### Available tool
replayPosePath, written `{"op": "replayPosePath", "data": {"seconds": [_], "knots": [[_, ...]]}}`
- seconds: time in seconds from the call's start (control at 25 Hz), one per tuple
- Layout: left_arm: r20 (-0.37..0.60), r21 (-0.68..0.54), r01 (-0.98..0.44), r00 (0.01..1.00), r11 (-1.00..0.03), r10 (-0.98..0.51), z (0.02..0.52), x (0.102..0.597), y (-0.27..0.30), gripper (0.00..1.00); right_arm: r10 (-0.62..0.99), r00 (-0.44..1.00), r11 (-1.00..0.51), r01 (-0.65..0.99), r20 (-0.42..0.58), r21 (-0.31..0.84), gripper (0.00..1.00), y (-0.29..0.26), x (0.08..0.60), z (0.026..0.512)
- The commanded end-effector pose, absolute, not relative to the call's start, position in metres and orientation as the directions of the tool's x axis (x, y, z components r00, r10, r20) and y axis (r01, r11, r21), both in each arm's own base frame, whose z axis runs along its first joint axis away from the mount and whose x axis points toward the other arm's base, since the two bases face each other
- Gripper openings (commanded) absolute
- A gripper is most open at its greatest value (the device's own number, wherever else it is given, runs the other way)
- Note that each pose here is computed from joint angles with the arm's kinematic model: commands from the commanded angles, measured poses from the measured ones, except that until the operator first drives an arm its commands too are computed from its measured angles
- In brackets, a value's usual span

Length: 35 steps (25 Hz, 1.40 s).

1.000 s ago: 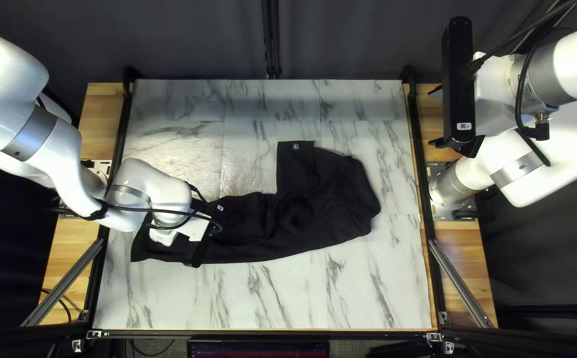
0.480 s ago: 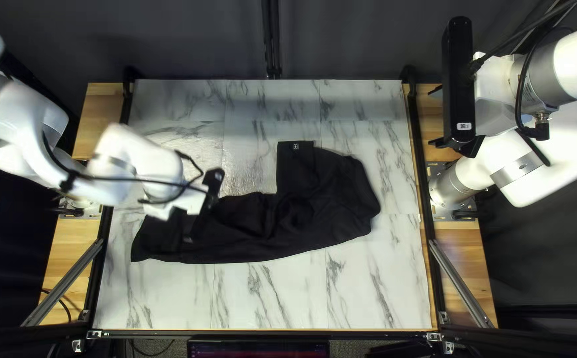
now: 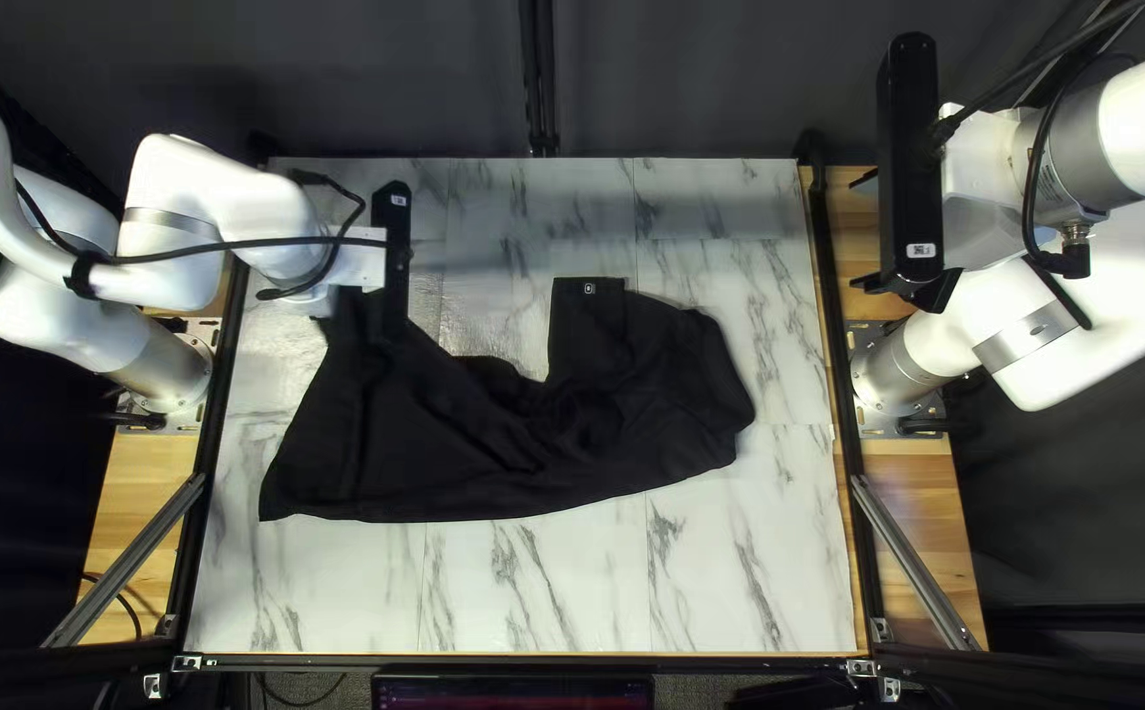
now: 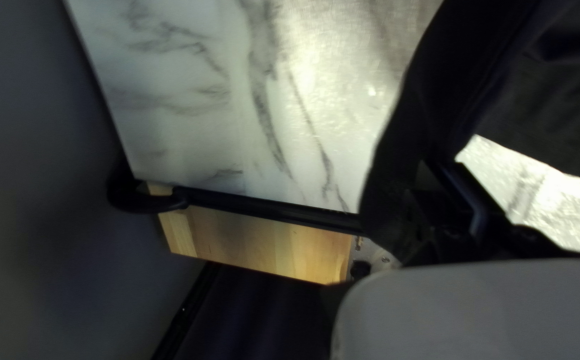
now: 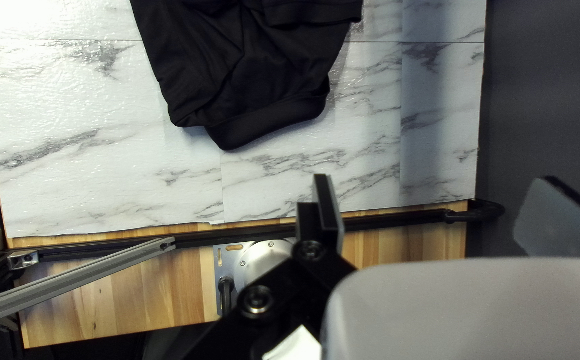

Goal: Fold t-shirt

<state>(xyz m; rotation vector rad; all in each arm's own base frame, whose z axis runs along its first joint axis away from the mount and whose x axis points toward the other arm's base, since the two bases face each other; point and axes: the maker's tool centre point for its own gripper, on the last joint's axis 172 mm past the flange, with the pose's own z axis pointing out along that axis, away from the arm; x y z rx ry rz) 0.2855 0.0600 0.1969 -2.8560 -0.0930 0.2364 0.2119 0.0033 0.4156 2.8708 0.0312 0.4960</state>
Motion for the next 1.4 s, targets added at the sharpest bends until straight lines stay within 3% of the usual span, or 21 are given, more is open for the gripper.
{"op": "replayPosePath", "data": {"seconds": [0.04,0.44,1.08,1.4], "knots": [[-0.151,-0.266,0.048,0.984,-0.963,0.091,0.196,0.283,0.062,0.00,0.059,0.943,-0.974,-0.018,0.329,0.226,1.00,0.003,0.212,0.416],[-0.145,-0.279,0.184,0.962,-0.943,0.231,0.198,0.229,0.171,0.00,0.059,0.943,-0.974,-0.018,0.329,0.226,1.00,0.003,0.212,0.416],[-0.185,-0.300,0.229,0.938,-0.926,0.292,0.175,0.229,0.173,0.00,0.059,0.943,-0.974,-0.018,0.329,0.226,1.00,0.003,0.212,0.416],[-0.145,-0.312,0.303,0.922,-0.901,0.360,0.160,0.218,0.206,0.00,0.059,0.943,-0.974,-0.018,0.329,0.226,1.00,0.003,0.212,0.416]]}}
